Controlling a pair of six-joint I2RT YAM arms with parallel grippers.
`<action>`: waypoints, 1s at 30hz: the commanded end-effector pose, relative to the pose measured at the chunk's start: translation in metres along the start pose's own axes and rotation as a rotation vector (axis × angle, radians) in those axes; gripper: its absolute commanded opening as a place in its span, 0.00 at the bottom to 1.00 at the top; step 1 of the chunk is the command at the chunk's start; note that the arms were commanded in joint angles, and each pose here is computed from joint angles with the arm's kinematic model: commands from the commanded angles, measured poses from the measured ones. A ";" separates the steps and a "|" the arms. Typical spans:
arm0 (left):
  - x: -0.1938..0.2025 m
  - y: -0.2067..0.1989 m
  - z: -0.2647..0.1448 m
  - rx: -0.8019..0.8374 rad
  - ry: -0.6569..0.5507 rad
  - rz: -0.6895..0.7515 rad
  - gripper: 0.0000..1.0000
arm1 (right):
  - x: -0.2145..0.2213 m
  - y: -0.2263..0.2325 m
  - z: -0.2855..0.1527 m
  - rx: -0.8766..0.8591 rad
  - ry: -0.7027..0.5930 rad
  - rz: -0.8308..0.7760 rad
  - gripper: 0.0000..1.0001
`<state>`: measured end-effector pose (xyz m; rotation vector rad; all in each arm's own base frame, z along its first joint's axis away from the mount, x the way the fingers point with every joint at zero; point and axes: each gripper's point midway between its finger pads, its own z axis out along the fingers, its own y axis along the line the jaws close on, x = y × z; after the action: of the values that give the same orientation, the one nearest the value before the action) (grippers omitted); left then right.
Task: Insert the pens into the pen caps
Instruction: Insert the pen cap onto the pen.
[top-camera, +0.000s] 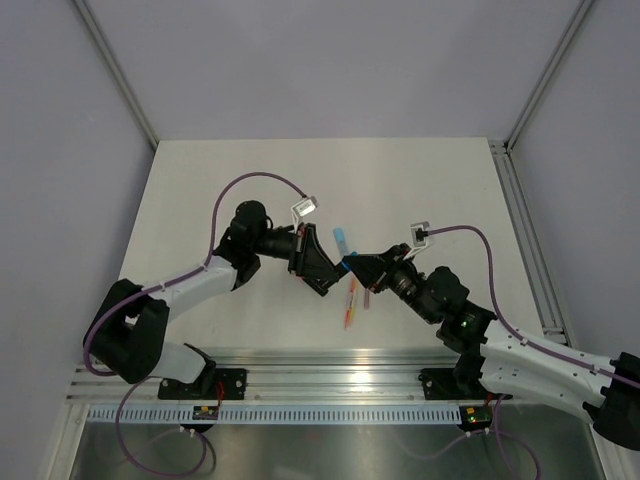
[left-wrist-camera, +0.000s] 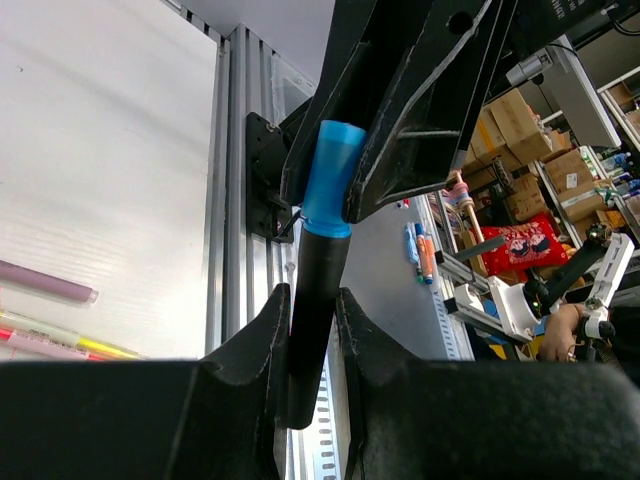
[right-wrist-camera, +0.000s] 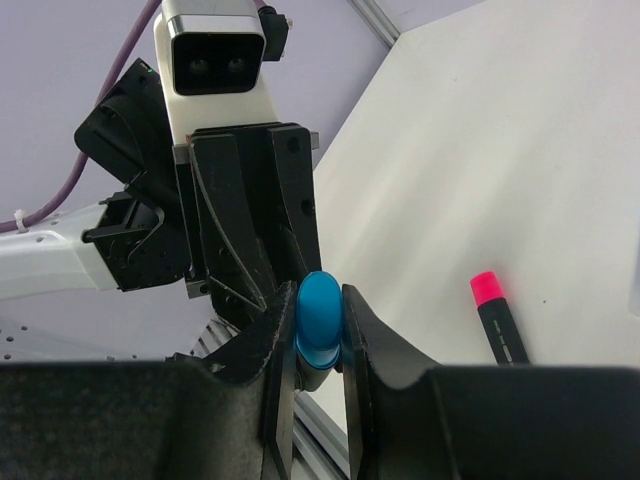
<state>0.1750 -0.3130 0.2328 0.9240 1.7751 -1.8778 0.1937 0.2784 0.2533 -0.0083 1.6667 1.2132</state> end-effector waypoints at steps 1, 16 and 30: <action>-0.152 -0.043 -0.010 -0.089 -0.492 0.415 0.00 | 0.170 -0.012 -0.079 -0.073 0.749 -0.002 0.00; -0.168 -0.063 -0.014 -0.081 -0.523 0.456 0.00 | 0.188 -0.002 -0.087 -0.069 0.764 0.019 0.00; -0.140 -0.050 -0.005 -0.054 -0.503 0.399 0.00 | 0.169 0.002 -0.083 -0.043 0.701 -0.003 0.00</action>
<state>0.1710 -0.3116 0.2572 0.9735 1.7054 -1.9171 0.1817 0.2925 0.2616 0.0867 1.6406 1.2703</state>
